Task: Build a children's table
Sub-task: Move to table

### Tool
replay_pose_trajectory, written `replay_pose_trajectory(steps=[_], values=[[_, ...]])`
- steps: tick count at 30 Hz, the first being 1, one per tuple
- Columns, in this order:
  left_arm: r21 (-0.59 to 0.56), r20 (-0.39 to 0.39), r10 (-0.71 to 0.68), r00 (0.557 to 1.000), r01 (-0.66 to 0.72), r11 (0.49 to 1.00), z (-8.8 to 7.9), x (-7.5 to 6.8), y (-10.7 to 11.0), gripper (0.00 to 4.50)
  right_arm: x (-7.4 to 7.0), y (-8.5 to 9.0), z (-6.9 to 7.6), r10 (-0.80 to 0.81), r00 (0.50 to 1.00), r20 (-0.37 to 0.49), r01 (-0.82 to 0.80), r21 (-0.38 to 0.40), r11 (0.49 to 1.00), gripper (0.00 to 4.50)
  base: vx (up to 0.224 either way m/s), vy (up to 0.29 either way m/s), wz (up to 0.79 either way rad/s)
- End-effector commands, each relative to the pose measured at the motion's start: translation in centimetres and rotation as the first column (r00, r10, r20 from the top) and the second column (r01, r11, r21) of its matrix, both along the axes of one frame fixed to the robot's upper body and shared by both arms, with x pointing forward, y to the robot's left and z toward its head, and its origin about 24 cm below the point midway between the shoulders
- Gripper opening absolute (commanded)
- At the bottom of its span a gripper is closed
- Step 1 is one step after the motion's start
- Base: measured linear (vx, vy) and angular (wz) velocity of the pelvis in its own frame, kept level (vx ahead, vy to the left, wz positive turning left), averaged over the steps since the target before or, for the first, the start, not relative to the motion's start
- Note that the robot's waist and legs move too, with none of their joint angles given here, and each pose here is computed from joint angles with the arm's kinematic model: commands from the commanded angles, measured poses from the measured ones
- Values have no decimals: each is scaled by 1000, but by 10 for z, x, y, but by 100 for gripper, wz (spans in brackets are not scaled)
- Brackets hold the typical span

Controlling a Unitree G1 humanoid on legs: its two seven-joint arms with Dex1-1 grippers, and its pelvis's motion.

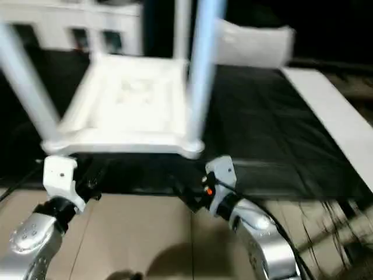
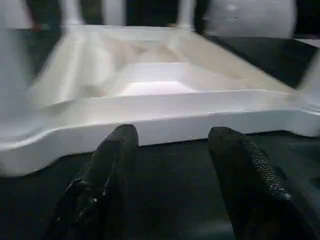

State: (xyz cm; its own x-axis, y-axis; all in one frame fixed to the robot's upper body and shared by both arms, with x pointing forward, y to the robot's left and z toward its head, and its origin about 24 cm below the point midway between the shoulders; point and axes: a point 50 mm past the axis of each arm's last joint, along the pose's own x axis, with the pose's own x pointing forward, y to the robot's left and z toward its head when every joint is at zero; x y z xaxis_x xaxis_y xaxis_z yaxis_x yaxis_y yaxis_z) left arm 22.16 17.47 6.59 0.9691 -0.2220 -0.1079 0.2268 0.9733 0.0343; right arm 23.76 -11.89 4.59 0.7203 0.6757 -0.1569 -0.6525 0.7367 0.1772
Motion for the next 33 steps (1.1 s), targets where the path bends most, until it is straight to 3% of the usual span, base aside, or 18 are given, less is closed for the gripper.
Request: replay_pose_trajectory(steps=[1, 9, 10, 13, 16, 28, 33], values=[[10, -14, -2, 1000, 3, 1000, 0, -1, 2, 257, 2, 3, 4, 16, 1000, 24, -16, 19, 1000, 450, 41, 95, 56], [12, -44, 30, 999, -29, 999, -6, -3, 7, 257, 0, -1, 6, 20, 998, 59, -21, 15, 1000, 450, 129, 54, 5], [2, -51, 23, 998, -23, 1000, -7, -5, 7, 275, 0, -2, 6, 20, 998, 60, -21, 25, 999, 450, 177, 22, -9], [-3, -23, 117, 993, -117, 993, -4, -3, 22, 275, 3, -8, 10, -7, 996, 84, 4, 33, 999, 450, 167, -3, -10], [18, -22, 111, 994, -110, 994, -2, -1, 28, 275, 7, -12, 11, -7, 995, 96, 6, 18, 1000, 450, 107, 20, -13], [-22, -27, 89, 996, -90, 996, -2, -1, 24, 275, 16, -19, 17, -27, 990, 137, 29, -9, 1000, 450, -85, 36, 0], [-15, -20, 143, 990, -143, 990, -2, -1, 30, 275, 20, -21, 19, -63, 986, 152, 67, -18, 998, 450, -38, 1, 0]])
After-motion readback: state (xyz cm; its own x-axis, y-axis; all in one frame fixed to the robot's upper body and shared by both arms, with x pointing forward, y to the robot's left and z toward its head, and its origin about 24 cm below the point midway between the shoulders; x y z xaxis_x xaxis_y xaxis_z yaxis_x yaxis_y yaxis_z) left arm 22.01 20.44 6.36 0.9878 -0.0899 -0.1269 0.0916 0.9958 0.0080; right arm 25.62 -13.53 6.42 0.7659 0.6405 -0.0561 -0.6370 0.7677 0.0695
